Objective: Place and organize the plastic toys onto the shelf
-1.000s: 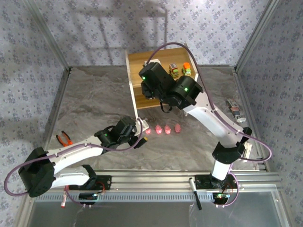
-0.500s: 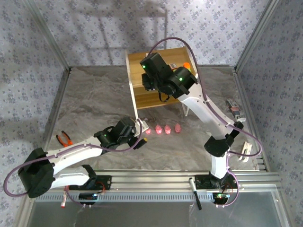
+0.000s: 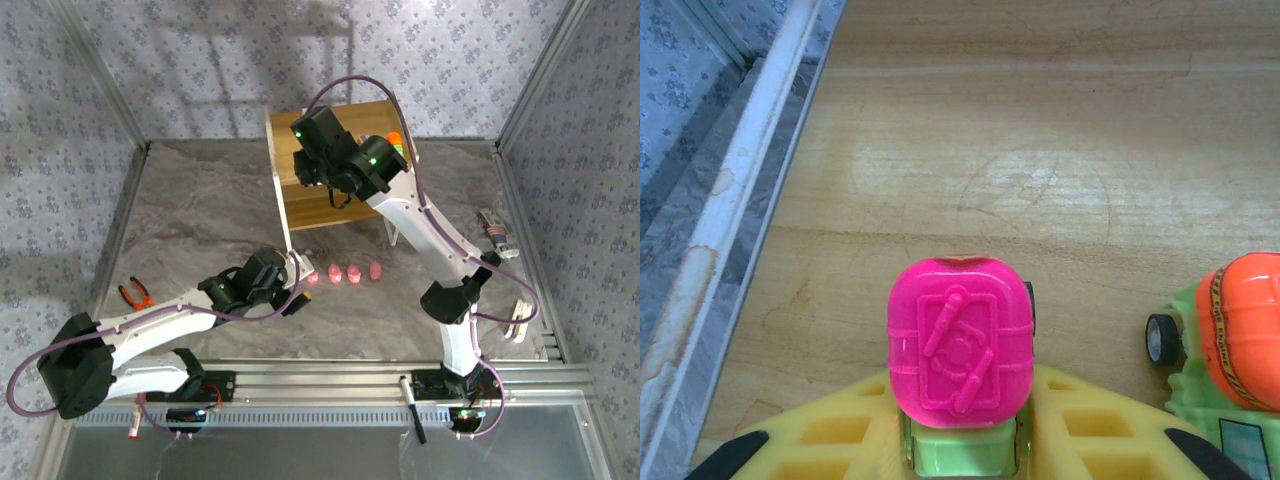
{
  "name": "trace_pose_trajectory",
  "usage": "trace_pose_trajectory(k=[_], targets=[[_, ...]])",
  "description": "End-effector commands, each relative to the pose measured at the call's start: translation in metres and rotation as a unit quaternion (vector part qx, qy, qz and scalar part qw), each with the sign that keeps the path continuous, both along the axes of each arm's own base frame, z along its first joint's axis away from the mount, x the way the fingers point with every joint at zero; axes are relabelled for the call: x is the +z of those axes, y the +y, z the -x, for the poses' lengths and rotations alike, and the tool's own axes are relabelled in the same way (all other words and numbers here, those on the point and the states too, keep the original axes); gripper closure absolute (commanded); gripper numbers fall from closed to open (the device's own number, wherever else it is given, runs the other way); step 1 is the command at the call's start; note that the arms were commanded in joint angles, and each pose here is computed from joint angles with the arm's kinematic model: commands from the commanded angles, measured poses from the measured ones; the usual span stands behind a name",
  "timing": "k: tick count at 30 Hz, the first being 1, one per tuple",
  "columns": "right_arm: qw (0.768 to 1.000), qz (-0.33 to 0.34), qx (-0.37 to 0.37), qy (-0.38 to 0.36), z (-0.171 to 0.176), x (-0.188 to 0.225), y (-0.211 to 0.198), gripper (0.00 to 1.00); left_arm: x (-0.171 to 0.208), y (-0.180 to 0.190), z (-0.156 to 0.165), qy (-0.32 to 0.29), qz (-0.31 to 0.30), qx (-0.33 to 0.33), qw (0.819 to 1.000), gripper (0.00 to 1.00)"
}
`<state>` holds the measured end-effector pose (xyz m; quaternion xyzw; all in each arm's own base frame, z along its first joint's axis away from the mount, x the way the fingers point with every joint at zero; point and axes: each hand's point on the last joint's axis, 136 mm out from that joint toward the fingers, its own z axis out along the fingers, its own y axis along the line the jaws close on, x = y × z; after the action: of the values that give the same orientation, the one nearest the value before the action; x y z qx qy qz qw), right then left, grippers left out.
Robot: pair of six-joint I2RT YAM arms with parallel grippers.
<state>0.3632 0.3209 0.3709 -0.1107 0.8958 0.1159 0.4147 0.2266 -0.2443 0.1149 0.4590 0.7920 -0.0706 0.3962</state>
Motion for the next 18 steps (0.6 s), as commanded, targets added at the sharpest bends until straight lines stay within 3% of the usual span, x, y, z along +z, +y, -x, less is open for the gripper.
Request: trace_pose_trajectory(k=[1,18], targets=[[1.000,0.006,0.005,-0.001,-0.0023,0.0030,-0.0035,0.69,0.0046,0.0009,0.0020,0.000,0.013,0.001,1.000,0.00],[1.000,0.007,0.010,0.002,-0.0033,-0.0018,0.0025,0.66,0.0029,0.0012,0.0031,0.002,0.012,-0.001,1.000,0.00]])
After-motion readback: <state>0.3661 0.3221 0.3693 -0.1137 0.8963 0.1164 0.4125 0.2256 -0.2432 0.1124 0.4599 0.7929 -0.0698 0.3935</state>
